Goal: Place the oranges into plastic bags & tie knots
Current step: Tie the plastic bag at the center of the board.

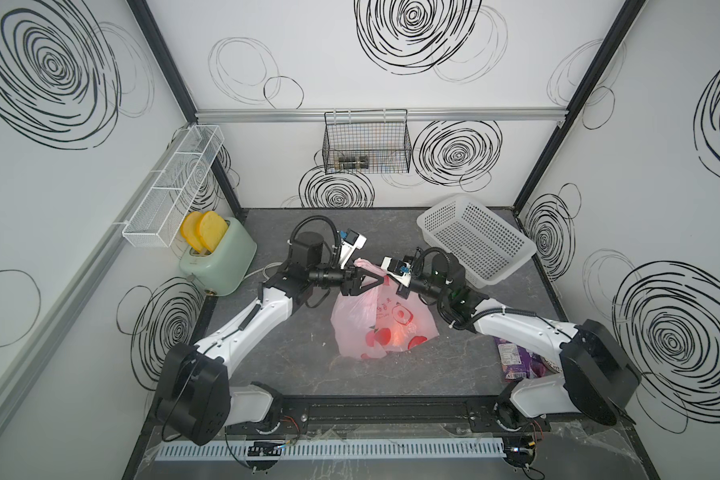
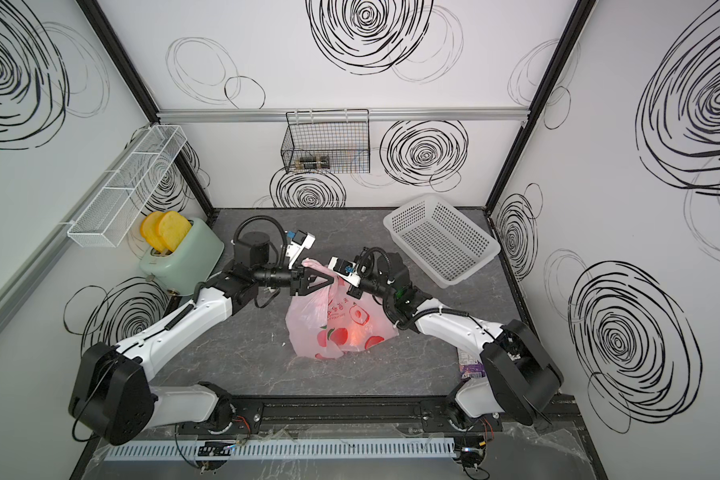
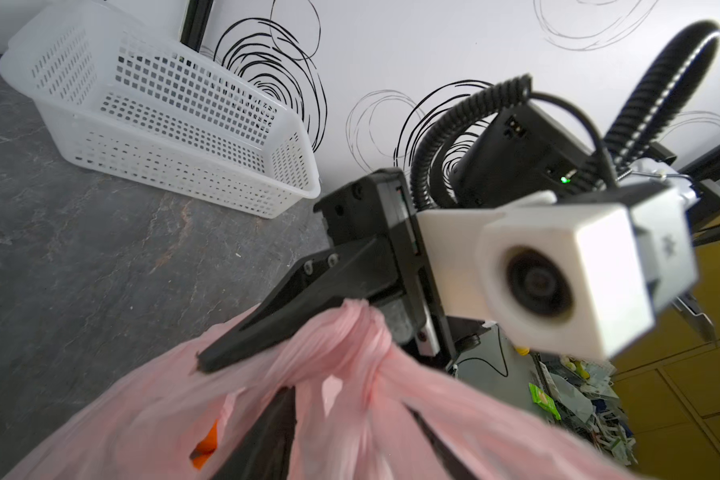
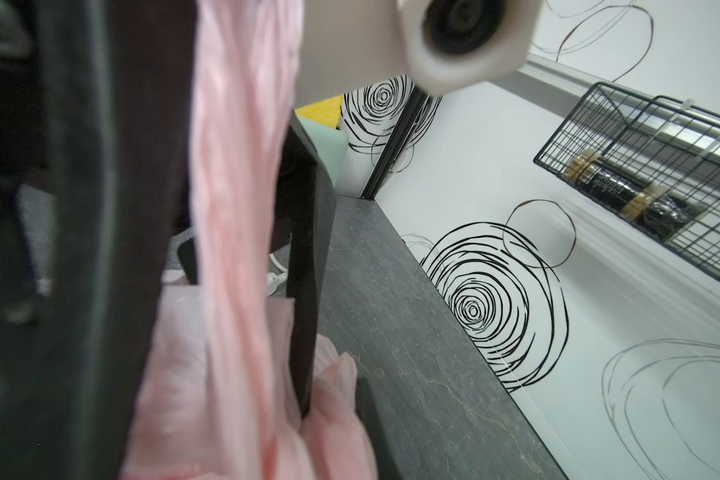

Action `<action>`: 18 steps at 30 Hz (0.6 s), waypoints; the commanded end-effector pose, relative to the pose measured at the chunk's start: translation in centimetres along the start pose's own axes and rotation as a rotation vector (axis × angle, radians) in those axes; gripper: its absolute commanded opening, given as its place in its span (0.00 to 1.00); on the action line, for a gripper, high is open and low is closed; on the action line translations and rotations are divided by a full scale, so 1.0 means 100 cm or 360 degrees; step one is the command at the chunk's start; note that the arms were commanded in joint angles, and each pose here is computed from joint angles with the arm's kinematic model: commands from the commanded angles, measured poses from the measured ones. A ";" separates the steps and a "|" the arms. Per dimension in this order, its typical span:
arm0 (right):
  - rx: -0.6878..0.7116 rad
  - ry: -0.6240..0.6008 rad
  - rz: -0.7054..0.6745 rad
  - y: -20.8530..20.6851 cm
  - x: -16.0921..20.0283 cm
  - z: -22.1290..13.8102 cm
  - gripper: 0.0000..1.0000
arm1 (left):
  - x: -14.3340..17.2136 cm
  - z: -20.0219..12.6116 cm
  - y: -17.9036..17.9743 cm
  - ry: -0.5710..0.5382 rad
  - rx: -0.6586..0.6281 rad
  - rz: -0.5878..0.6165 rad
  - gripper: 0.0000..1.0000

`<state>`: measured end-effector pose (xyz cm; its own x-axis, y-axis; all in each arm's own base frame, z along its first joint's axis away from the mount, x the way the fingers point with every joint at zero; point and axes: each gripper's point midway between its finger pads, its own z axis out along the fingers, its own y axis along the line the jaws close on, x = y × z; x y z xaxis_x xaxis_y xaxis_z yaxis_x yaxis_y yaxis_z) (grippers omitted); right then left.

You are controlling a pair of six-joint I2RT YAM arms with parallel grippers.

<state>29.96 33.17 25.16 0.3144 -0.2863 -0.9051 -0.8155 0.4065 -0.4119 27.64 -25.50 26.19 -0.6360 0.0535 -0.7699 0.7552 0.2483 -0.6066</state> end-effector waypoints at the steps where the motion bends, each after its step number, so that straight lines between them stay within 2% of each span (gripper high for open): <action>1: 0.0025 -0.0209 -0.0014 -0.004 -0.035 -0.007 0.02 | -0.020 -0.023 -0.007 -0.0155 -0.0013 0.0058 0.63; 5: -0.0012 -0.0236 0.0031 -0.001 -0.039 -0.007 0.01 | -0.019 -0.039 0.017 -0.0185 -0.0145 -0.0001 0.64; 13: -0.0045 -0.0228 0.0087 0.004 -0.033 -0.003 0.00 | -0.009 -0.009 0.017 -0.0073 -0.0083 0.0004 0.39; 15: -0.0054 -0.0217 0.0093 0.005 -0.031 -0.002 0.00 | -0.012 -0.006 0.013 -0.0080 -0.0066 0.0030 0.37; 18: -0.0069 -0.0217 0.0098 0.008 -0.032 -0.002 0.00 | -0.014 -0.003 0.016 -0.0061 -0.0111 0.0045 0.38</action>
<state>28.98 33.82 26.81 0.2979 -0.1793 -0.9376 -0.8494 0.3983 -0.3461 28.68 -24.54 24.59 -0.6745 0.0292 -0.7377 0.7088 0.3051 -0.6360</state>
